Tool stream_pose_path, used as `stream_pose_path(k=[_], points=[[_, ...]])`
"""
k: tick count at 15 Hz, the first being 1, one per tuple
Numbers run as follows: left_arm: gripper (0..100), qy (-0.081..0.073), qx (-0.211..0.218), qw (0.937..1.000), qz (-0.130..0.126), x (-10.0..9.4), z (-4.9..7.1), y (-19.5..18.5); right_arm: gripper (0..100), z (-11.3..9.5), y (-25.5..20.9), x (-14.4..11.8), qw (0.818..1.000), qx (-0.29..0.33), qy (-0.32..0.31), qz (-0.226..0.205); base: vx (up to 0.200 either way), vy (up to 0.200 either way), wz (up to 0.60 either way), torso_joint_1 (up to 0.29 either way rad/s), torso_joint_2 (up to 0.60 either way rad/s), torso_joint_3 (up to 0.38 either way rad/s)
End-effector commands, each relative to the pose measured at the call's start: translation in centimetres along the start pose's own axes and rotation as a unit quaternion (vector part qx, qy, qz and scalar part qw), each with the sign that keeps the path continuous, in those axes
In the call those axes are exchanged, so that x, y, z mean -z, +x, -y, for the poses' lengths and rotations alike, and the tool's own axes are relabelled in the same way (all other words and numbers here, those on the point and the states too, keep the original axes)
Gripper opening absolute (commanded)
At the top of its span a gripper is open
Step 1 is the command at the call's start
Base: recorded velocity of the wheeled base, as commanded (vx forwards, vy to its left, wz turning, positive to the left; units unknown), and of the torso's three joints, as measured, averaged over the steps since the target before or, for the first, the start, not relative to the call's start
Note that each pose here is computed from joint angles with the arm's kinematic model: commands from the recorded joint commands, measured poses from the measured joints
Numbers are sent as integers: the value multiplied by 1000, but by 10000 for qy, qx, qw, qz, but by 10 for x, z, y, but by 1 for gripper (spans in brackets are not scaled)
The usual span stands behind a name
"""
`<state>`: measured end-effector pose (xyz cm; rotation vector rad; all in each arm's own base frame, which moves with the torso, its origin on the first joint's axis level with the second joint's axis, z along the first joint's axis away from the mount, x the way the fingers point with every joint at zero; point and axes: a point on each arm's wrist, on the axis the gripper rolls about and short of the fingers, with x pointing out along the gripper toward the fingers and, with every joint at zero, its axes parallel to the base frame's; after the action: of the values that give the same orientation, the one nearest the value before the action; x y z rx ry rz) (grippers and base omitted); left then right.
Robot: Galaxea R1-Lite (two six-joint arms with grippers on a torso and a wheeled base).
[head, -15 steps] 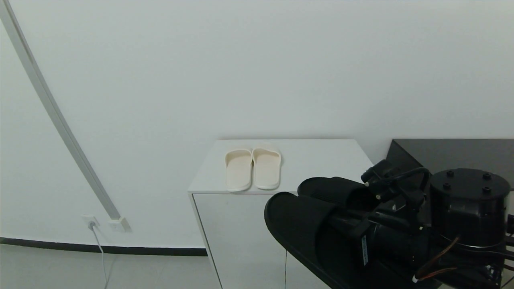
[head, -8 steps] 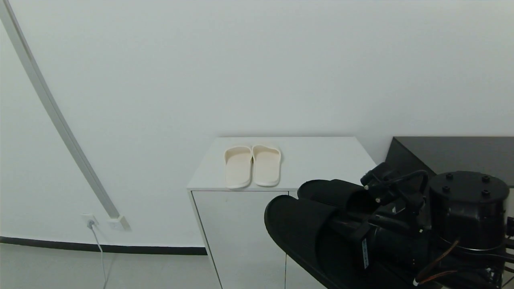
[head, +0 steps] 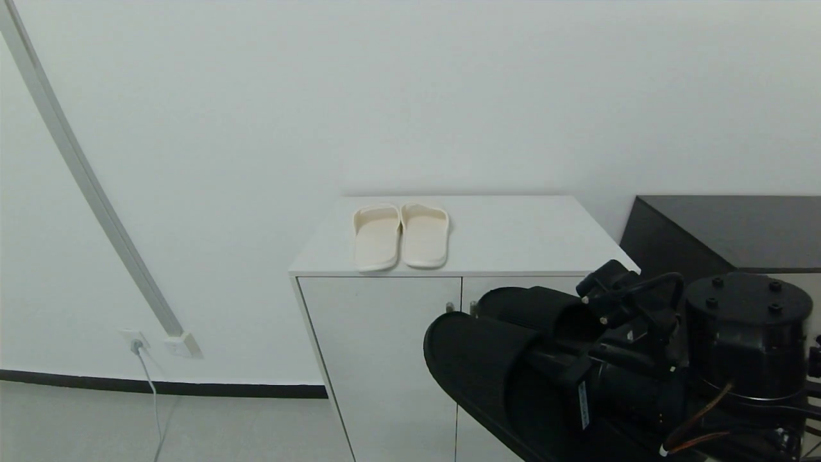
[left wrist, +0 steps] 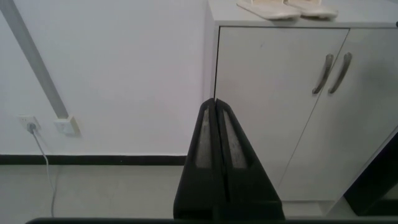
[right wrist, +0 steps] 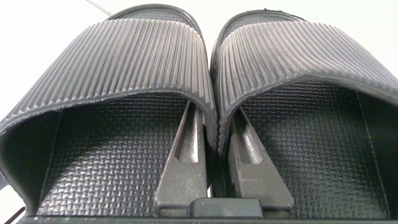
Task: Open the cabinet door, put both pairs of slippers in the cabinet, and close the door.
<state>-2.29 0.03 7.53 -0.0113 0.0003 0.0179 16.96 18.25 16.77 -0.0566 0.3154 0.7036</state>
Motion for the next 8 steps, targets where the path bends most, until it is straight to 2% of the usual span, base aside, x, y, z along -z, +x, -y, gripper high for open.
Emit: stream_pose_path(k=[1, 8], points=[[0, 3, 5, 10000, -6, 0, 0, 0, 0, 0, 1, 1, 10000, -7, -2, -20, 0, 0, 0, -237, 549, 315], [0, 3, -3, 10000, -6, 0, 0, 0, 0, -1, 0, 4, 10000, -8, -21, -80, 0, 0, 0, -201, 526, 320]])
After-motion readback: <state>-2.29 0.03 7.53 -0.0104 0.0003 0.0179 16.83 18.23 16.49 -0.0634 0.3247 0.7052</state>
